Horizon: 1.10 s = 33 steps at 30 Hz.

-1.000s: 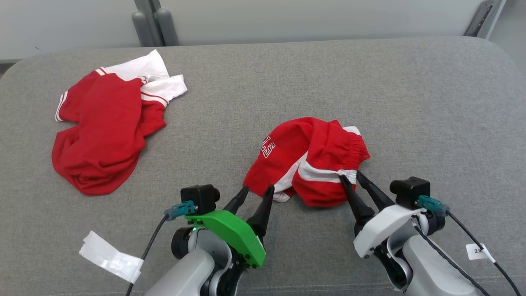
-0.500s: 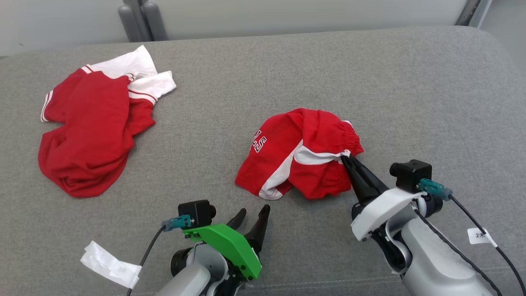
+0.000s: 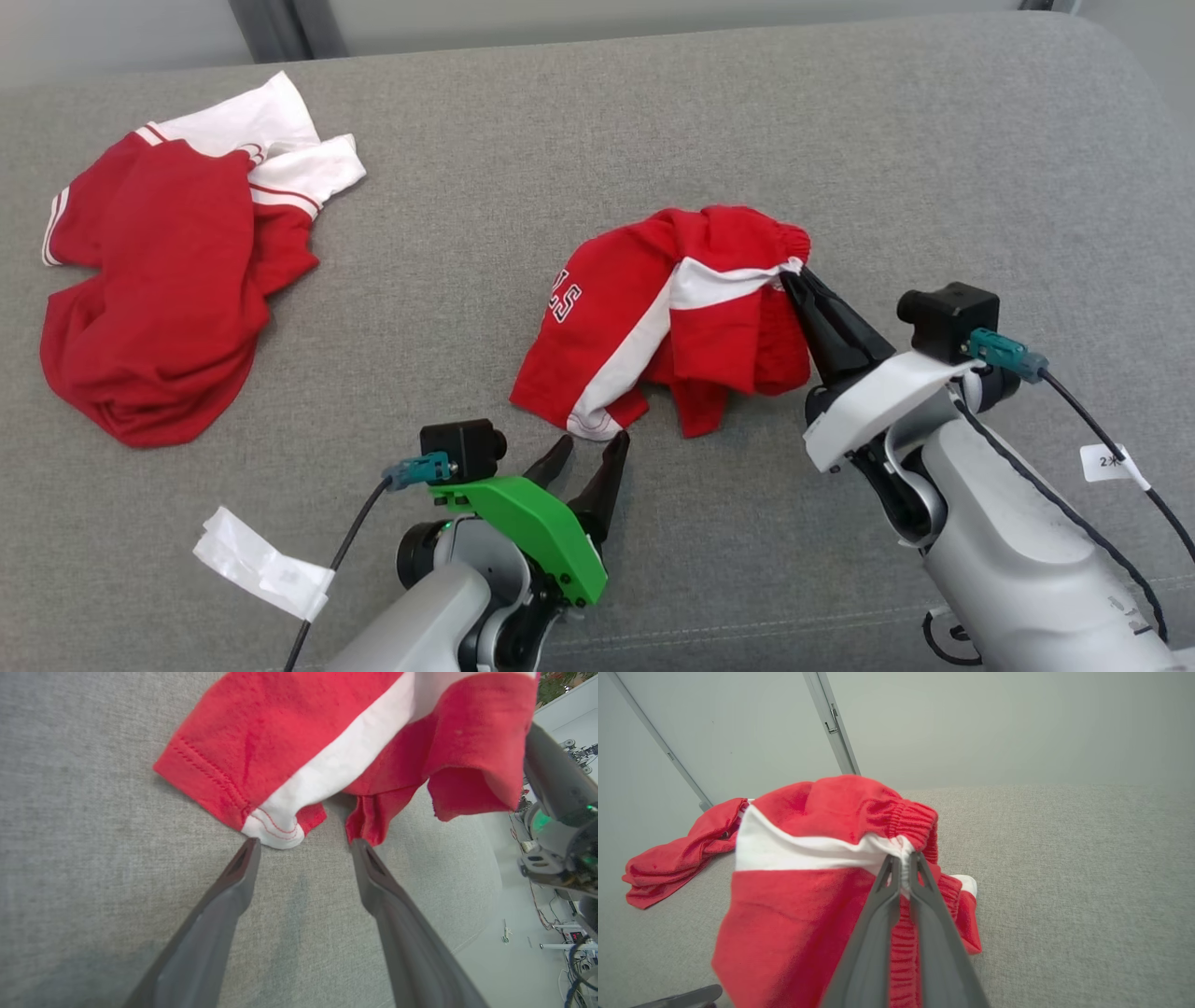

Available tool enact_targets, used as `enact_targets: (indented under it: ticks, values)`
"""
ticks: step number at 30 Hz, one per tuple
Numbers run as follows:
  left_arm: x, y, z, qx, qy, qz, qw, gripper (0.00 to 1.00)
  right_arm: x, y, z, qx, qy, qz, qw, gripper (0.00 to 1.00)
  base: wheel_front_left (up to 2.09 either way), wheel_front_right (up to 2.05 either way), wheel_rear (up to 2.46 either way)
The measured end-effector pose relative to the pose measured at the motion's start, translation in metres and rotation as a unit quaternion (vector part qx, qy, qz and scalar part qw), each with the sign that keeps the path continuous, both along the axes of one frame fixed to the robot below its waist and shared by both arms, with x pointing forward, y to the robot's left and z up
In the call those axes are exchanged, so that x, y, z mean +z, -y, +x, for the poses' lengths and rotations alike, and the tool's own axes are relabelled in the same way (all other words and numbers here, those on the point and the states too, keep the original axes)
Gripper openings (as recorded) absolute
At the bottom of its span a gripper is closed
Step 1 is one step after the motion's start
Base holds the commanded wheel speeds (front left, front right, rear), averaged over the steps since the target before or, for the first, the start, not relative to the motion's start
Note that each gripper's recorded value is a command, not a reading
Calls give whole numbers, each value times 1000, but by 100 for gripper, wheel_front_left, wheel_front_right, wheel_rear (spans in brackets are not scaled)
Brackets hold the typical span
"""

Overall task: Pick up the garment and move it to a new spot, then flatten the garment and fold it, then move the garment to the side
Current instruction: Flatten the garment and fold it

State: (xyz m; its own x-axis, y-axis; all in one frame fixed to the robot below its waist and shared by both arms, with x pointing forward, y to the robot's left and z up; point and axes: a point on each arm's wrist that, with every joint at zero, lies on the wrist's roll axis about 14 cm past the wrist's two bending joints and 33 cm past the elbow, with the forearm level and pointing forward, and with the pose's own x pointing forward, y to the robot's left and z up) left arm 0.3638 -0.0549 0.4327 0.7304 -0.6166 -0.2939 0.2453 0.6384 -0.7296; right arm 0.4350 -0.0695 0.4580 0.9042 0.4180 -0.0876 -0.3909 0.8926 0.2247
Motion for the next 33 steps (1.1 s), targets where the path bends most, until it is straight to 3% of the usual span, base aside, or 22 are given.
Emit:
enact_targets:
  ticks: [27, 29, 30, 31, 33]
  values:
    - [-20, 1, 19, -2, 2, 22, 1000, 100, -9, -5, 16, 9, -10, 4, 1000, 0, 0, 0, 0]
    - [-20, 4, 20, -9, 5, 25, 1000, 84, -8, -2, 18, 6, -8, 4, 1000, 0, 0, 0, 0]
    - [-20, 5, 21, -11, 6, 26, 1000, 66, -9, -1, 19, 4, -9, 4, 1000, 0, 0, 0, 0]
    - [-20, 6, 21, -13, 7, 28, 1000, 36, -9, 0, 19, 3, -11, 5, 1000, 0, 0, 0, 0]
    - [-22, 6, 21, -15, 5, 30, 999, 0, -10, 2, 19, 0, -12, 5, 1000, 0, 0, 0, 0]
